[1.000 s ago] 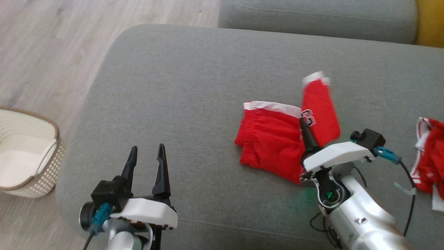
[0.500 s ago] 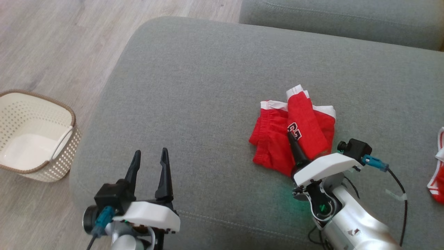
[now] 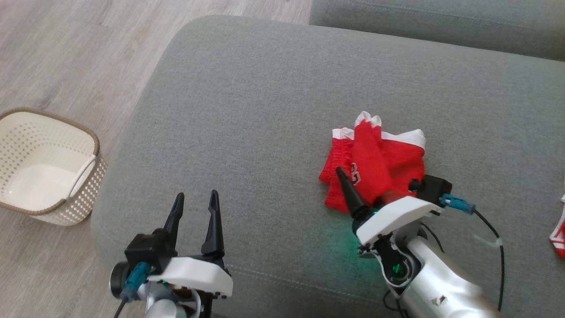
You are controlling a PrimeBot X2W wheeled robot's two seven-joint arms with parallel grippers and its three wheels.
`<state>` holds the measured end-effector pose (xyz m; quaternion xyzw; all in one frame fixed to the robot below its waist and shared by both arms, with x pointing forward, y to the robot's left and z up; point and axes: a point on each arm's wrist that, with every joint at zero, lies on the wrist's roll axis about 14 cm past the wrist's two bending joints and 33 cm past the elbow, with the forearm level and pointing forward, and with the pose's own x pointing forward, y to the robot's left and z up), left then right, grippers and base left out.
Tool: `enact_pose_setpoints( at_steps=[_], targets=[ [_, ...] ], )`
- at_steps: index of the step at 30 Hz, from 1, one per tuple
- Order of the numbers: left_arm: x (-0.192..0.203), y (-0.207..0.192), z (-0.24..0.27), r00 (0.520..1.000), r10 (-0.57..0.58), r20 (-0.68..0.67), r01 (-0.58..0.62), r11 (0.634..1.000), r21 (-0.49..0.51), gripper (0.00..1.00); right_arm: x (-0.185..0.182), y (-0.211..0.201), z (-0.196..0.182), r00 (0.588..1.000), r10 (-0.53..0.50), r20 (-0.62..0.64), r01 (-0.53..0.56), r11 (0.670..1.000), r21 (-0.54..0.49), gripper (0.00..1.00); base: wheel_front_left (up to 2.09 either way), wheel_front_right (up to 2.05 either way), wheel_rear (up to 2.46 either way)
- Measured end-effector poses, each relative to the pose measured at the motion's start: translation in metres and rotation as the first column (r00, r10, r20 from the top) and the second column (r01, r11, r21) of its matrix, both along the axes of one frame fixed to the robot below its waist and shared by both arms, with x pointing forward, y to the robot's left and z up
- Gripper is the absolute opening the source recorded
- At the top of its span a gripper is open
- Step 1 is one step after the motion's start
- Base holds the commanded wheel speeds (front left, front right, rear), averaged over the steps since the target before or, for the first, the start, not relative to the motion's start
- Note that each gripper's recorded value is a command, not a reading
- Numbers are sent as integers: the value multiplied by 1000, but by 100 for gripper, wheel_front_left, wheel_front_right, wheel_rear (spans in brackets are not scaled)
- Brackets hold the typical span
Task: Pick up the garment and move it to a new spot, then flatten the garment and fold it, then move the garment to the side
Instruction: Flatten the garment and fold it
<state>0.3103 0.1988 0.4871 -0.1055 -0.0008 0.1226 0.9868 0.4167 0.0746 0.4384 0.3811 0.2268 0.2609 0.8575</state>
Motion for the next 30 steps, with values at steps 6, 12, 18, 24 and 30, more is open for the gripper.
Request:
enact_pose_setpoints(
  at_steps=[6, 12, 18, 24, 30],
  targets=[
    [-1, 2, -1, 1000, 7, -5, -7, 1000, 2, 100, -4, 13, 7, 996, 65, 65, -63, 998, -31, 100, 0, 0, 0],
    [-2, 2, -1, 1000, 11, -7, -11, 1000, 2, 100, 0, 14, 15, 987, 85, 134, -76, 994, -72, 100, 0, 0, 0],
    [-1, 1, -2, 1000, 9, -9, -9, 1000, -6, 100, -19, 13, -20, 986, 157, 47, -147, 975, -168, 100, 0, 0, 0],
    [4, -3, 0, 1000, -6, -2, 6, 1000, -5, 100, -24, 8, -28, 989, 147, -1, -145, 976, -165, 100, 0, 0, 0],
    [12, -11, 3, 999, -40, 13, 40, 999, -5, 100, 0, -4, 8, 996, 51, 73, -45, 995, -88, 100, 0, 0, 0]
  ],
)
